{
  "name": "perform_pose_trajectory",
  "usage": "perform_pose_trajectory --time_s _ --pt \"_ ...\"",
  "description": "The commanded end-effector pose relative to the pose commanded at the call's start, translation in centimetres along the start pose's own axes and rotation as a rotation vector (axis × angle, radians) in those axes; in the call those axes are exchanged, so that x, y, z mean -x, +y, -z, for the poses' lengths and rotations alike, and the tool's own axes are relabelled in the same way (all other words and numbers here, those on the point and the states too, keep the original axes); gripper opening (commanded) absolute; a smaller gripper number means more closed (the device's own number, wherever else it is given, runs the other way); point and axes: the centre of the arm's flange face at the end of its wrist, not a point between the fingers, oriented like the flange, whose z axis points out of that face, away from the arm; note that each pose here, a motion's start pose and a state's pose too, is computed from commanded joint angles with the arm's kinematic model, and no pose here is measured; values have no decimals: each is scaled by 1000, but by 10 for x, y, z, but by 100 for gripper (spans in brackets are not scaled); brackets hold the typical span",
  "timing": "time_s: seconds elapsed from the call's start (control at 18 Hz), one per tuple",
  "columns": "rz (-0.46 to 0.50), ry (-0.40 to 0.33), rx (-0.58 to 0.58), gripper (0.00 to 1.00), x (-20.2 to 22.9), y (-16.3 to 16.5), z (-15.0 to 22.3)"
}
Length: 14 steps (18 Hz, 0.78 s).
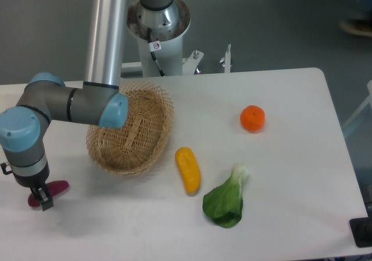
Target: Place the sweet potato on the table
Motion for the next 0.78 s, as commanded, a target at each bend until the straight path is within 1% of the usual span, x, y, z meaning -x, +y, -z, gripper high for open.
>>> perform_pose_trajectory --time_s 0.11,0.17,0.28,0.33,0.44,0.61,0.72,0.78 --pt "5 -48 -16 100 14 -5 18" --pt "12 -98 19 100 26 -1 23" --pt "14 -231 153 100 44 16 27" --pt "19 -270 204 100 49 23 27" --pt "52 -275 236 100 67 45 23" --pt "114 -280 258 100 107 82 34" --pt "137 -286 260 100 138 107 42" --pt "157 -277 266 100 153 127 45"
